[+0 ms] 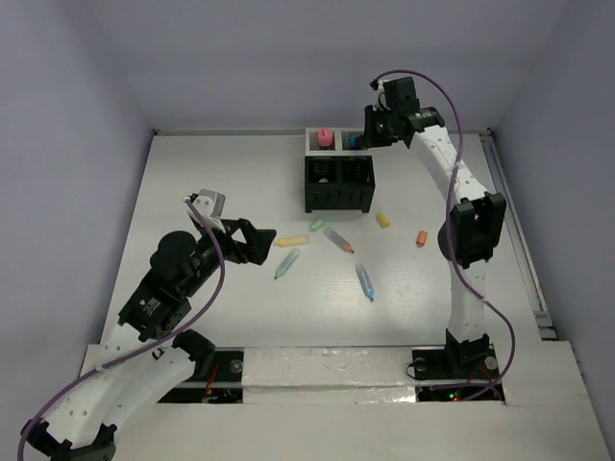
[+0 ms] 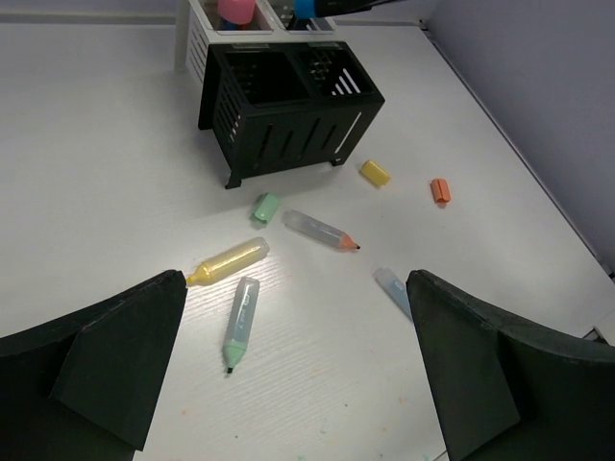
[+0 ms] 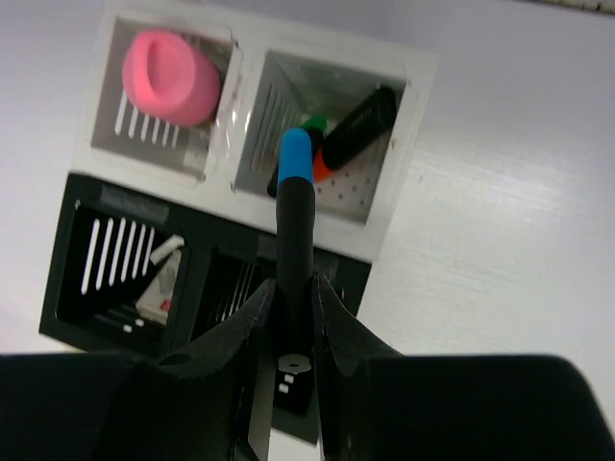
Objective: Sort the stationery into containers
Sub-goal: Place the pen in the storage box.
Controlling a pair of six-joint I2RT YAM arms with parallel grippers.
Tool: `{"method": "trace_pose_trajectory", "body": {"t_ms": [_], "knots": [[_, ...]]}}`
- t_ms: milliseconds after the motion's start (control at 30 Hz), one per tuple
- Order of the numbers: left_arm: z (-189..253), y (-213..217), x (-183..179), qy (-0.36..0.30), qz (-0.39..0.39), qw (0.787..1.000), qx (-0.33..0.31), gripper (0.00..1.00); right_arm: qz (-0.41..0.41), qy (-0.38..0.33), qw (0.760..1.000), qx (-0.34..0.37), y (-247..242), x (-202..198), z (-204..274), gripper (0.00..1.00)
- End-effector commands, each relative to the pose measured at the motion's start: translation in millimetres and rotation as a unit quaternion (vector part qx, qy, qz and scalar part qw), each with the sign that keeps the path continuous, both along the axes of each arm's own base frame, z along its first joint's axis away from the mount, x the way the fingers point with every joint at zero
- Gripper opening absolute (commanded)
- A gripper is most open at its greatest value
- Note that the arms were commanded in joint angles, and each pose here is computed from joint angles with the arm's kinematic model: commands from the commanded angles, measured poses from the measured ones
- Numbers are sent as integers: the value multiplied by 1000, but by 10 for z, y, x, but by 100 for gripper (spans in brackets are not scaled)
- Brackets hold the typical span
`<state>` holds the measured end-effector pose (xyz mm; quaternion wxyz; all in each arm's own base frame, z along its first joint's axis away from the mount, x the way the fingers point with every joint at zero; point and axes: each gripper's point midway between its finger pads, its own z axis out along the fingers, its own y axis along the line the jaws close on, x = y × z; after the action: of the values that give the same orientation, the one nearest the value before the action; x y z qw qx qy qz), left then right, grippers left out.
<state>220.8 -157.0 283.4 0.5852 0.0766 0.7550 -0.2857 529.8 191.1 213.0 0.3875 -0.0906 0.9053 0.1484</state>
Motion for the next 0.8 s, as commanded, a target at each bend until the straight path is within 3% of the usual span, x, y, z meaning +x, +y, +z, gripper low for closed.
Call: {"method": "trace_pose_trajectory", "body": {"t_ms": [0,600,633,733,767], "knots": [[49,24,55,-17,8,1000,1,99,16,-38,999,6,83,165,209,0],[14,78,106,-14,19,1000,5,99,31,-19,999,9,174,277,24,0],[11,77,107,-14,19,1000,5,99,29,-17,999,9,176,286,-3,3],[15,100,119,-14,24,1000,5,99,21,-21,999,20,192,313,17,23],[11,96,120,-14,23,1000,5,99,20,-26,999,22,200,335,25,34]]}}
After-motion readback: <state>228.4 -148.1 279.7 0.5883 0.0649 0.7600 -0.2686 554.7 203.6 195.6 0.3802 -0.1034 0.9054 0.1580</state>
